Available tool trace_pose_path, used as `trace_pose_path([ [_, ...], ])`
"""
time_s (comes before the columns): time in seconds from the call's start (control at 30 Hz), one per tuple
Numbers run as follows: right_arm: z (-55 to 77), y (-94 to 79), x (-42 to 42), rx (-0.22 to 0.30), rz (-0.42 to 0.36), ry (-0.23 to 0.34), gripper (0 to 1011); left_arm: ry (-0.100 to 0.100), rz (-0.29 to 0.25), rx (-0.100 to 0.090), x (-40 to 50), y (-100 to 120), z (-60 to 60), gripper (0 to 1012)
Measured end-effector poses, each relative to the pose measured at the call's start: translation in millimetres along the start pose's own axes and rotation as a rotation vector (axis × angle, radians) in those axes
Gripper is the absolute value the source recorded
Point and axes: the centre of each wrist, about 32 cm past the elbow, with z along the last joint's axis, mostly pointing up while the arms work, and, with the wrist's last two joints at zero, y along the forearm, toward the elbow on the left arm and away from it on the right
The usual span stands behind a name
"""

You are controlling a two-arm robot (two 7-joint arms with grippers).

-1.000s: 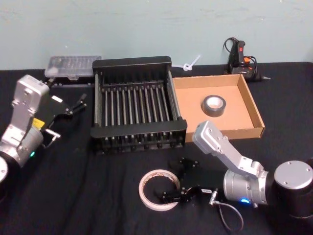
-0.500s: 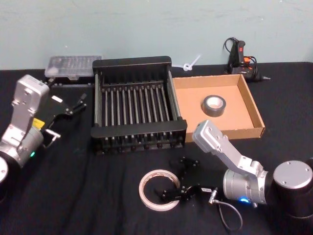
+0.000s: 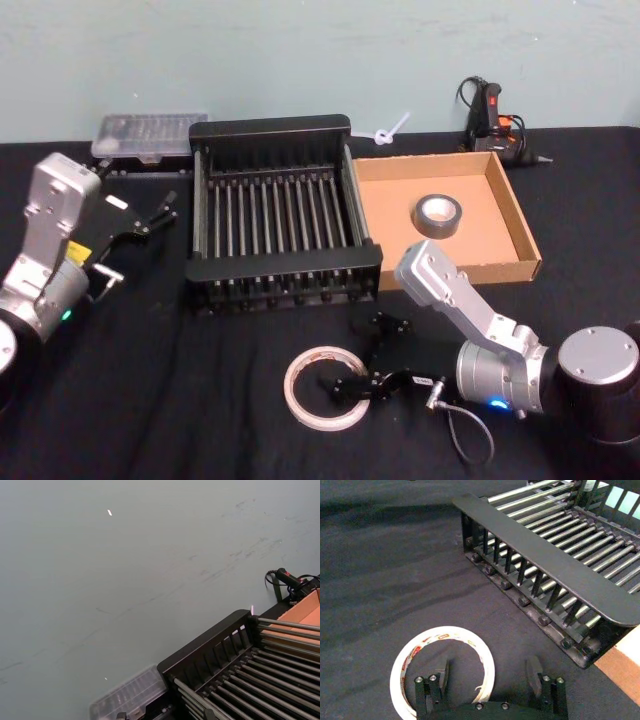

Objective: Pick up the white tape and place it into the black box , Pick up the silver tape and place it into the brown box.

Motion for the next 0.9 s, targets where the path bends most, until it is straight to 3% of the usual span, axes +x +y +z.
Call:
trace_pose_path([
  [0.8,-1.8,0.2,-1.6,-0.005,-0.008,-0.008,1003,0.000,0.000,0.000,0.0,0.0,0.0,1001],
  [0.9,-1.8,0.3,-1.6,-0.004,-0.007,-0.008,954,0.000,0.000,0.000,0.0,0.0,0.0,1001],
])
